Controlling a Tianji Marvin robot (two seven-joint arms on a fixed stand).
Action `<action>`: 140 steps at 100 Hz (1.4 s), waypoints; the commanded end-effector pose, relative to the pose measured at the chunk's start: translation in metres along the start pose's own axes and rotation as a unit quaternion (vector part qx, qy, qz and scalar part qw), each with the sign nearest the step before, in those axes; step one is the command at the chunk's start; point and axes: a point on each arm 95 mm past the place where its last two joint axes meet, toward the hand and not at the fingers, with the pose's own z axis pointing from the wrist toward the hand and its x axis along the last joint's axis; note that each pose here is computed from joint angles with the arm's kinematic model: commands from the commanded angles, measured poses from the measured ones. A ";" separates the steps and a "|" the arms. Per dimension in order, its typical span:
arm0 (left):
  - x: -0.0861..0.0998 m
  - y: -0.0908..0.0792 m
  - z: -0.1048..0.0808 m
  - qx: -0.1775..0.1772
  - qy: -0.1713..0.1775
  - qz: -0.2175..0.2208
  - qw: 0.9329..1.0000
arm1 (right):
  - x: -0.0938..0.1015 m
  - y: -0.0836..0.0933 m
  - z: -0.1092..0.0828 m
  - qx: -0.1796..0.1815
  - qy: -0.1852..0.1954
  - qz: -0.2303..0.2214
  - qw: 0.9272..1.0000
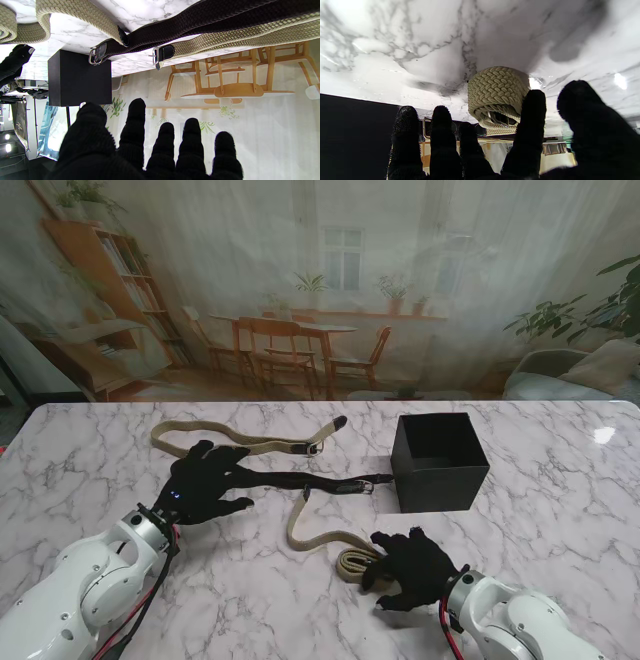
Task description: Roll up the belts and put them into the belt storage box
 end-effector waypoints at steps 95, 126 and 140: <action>0.001 0.003 0.001 -0.009 0.002 -0.002 1.000 | 0.012 0.001 -0.015 0.060 -0.017 -0.004 0.998; 0.001 0.003 0.001 -0.009 0.002 -0.001 1.000 | 0.004 -0.001 -0.029 0.094 -0.066 -0.026 0.993; 0.001 0.004 0.001 -0.011 0.002 -0.001 1.000 | -0.002 -0.003 -0.034 0.099 -0.080 -0.019 0.992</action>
